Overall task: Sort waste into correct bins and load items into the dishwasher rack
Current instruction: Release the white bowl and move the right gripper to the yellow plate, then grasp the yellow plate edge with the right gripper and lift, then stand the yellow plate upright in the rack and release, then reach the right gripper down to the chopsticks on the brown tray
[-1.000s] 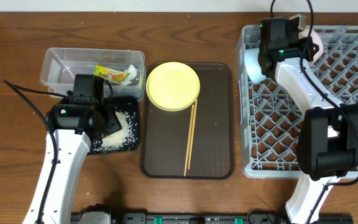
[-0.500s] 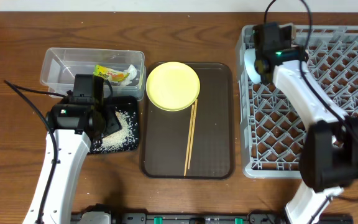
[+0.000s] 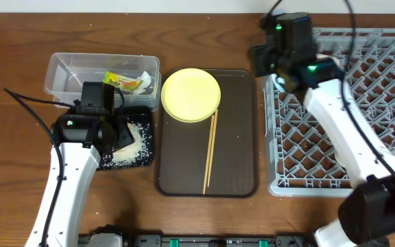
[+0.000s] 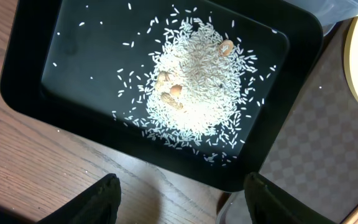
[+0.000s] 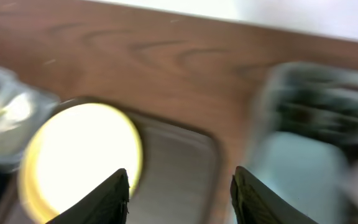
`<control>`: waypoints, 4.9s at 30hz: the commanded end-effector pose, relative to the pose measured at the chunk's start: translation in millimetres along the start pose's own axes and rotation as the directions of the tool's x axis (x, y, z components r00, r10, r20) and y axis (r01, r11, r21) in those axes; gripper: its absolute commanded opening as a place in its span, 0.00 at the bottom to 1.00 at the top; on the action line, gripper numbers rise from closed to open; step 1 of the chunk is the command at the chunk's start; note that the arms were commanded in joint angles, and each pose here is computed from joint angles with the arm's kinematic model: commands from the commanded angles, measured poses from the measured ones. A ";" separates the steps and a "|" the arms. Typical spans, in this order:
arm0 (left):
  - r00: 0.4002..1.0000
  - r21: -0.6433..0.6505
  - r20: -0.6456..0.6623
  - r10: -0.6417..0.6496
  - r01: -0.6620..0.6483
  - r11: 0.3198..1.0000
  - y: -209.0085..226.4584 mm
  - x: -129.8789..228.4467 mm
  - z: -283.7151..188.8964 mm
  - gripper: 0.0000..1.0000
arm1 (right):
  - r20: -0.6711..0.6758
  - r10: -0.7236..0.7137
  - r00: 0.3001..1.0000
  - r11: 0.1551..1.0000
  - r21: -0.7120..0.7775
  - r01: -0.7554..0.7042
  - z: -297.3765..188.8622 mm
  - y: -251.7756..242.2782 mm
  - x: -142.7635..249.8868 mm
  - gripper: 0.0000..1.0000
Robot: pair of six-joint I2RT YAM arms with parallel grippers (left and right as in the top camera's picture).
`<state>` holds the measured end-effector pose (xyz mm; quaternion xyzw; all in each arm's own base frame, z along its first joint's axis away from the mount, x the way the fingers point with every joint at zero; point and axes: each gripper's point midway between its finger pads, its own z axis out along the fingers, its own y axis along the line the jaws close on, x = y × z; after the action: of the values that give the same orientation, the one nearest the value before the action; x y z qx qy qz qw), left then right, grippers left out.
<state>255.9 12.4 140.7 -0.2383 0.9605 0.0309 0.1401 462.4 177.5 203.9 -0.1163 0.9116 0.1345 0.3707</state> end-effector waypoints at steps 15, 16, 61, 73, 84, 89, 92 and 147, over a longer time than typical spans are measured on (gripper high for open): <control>1.000 -0.012 0.010 -0.009 0.009 1.000 2.1 -3.1 -0.9 0.66 | -0.324 0.125 0.938 0.992 0.046 -0.117 135.4 46.8 131.9 0.48; 1.000 -0.012 0.010 -0.009 0.009 1.000 2.1 -3.1 -0.9 0.67 | -0.334 0.132 0.933 0.991 0.051 -0.122 138.9 46.7 136.9 0.46; 1.000 -0.007 0.012 -0.010 0.010 1.000 1.2 -3.9 -0.9 0.67 | -0.041 -0.157 0.987 0.682 0.718 0.139 -195.4 -168.3 -16.8 0.01; 1.000 -0.008 0.011 -0.010 0.010 1.000 1.3 -3.7 -0.9 0.66 | -0.354 -0.096 0.930 0.437 0.824 0.359 -209.1 -218.2 15.9 0.01; 1.000 -0.008 0.011 -0.010 0.010 1.000 1.3 -3.7 -0.9 0.66 | -0.437 0.029 0.899 0.427 0.819 0.384 -171.3 -233.4 50.4 0.01; 1.000 -0.008 0.012 -0.010 0.010 1.000 1.3 -3.8 -0.9 0.66 | -0.435 0.036 0.900 0.536 0.768 0.350 -146.0 -219.5 62.8 0.01; 1.000 -0.008 0.011 -0.010 0.010 1.000 1.3 -3.7 -0.9 0.66 | -0.418 0.036 0.908 0.592 0.741 0.317 -135.4 -209.3 65.7 0.14; 1.000 -0.009 0.002 -0.008 0.008 1.000 1.7 -1.5 -0.9 0.66 | -0.603 0.194 0.773 0.980 0.156 -0.125 34.5 96.5 242.4 0.47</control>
<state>255.3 12.4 140.5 -0.2382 0.9607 0.0311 0.1388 288.9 251.5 36.3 -0.0889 0.9905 0.0914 0.0513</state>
